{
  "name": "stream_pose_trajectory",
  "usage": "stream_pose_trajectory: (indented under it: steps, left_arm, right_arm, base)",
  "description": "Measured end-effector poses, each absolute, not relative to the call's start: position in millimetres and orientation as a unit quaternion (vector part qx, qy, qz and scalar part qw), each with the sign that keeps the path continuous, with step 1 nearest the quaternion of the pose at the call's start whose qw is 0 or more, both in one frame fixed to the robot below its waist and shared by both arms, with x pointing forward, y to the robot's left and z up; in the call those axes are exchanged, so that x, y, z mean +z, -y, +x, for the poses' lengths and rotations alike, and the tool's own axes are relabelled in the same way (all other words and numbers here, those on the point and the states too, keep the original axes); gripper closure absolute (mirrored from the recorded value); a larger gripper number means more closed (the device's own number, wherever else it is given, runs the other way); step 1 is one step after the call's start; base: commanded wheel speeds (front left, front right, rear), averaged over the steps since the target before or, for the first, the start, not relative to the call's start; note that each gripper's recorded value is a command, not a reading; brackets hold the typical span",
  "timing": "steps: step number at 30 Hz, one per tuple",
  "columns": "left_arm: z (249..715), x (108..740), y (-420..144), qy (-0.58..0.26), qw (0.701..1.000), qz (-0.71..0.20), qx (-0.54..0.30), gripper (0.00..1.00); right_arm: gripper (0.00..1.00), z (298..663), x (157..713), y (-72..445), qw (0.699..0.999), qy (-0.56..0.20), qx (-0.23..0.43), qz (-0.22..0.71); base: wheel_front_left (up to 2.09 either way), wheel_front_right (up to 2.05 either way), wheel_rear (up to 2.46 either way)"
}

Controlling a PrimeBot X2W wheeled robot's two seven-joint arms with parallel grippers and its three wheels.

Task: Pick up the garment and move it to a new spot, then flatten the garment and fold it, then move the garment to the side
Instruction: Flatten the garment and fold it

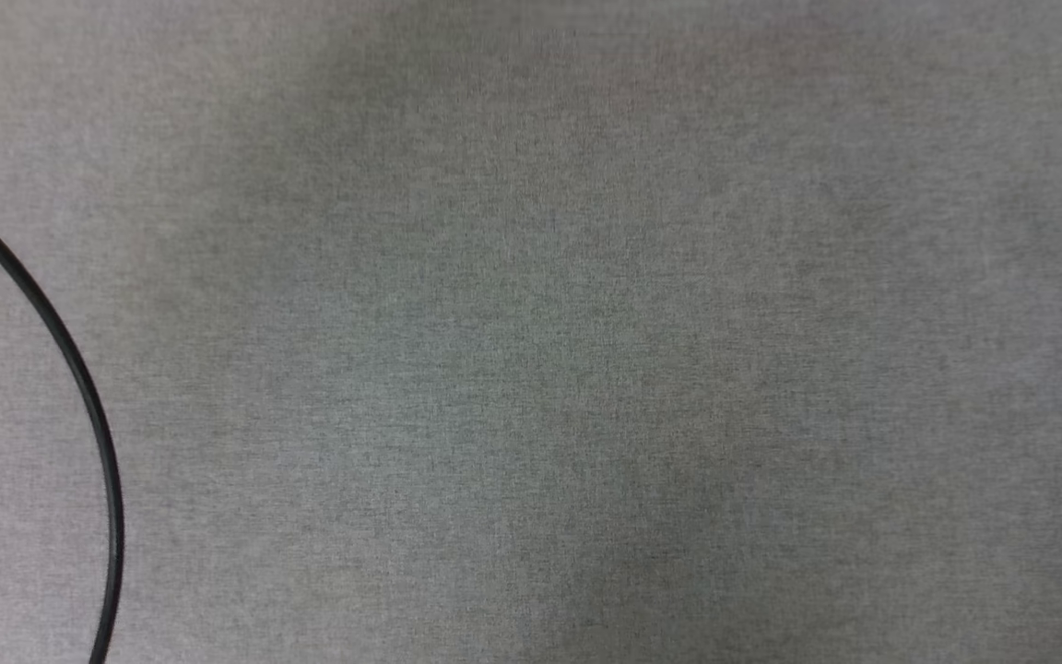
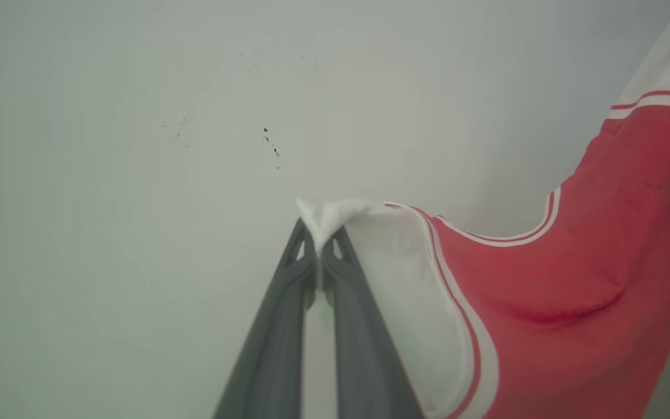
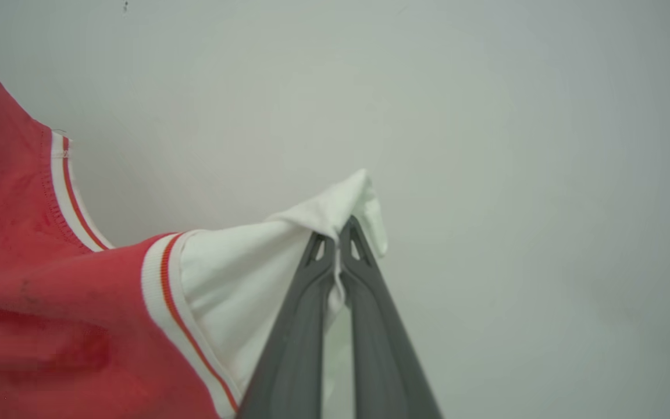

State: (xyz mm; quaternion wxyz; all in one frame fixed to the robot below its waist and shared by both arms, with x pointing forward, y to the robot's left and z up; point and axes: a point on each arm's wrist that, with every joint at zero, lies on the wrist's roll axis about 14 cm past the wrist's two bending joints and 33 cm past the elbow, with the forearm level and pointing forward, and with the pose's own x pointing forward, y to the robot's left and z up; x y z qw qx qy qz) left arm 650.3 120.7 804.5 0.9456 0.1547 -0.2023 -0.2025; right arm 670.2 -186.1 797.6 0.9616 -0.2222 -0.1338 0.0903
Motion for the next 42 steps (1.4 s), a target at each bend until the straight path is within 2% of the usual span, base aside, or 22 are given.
stream_pose_trajectory:
  steps: [4,10,19,28,35,42]
  left_arm:
    - [666.1,805.0,-126.5,0.211,0.947,0.145,-0.192,1.00]
    - [689.5,759.6,-135.0,0.169,0.958,0.134,-0.187,1.00]
    - [681.9,681.1,-143.2,0.099,0.970,0.105,-0.197,1.00]
    - [631.0,600.9,-158.7,0.023,0.974,0.076,-0.211,1.00]
    - [565.7,536.8,-168.9,-0.043,0.976,0.043,-0.211,1.00]
    - [490.1,482.2,-183.3,-0.112,0.977,-0.006,-0.182,1.00]
  right_arm:
    - [1.00,689.3,790.6,182.5,0.961,0.140,0.088,-0.220]
    - [1.00,711.7,740.2,168.5,0.962,0.104,0.110,-0.228]
    - [1.00,700.0,646.2,154.4,0.960,0.014,0.157,-0.232]
    - [1.00,644.9,569.1,136.7,0.956,-0.054,0.211,-0.198]
    - [1.00,580.8,515.4,134.6,0.952,-0.106,0.241,-0.155]
    - [1.00,513.1,472.2,155.5,0.945,-0.156,0.251,-0.137]
  base:
    - [0.00,0.00,0.00]
    - [0.00,0.00,0.00]
    - [0.00,0.00,0.00]
    - [0.00,0.00,0.00]
    - [0.00,0.00,0.00]
    - [0.00,0.00,0.00]
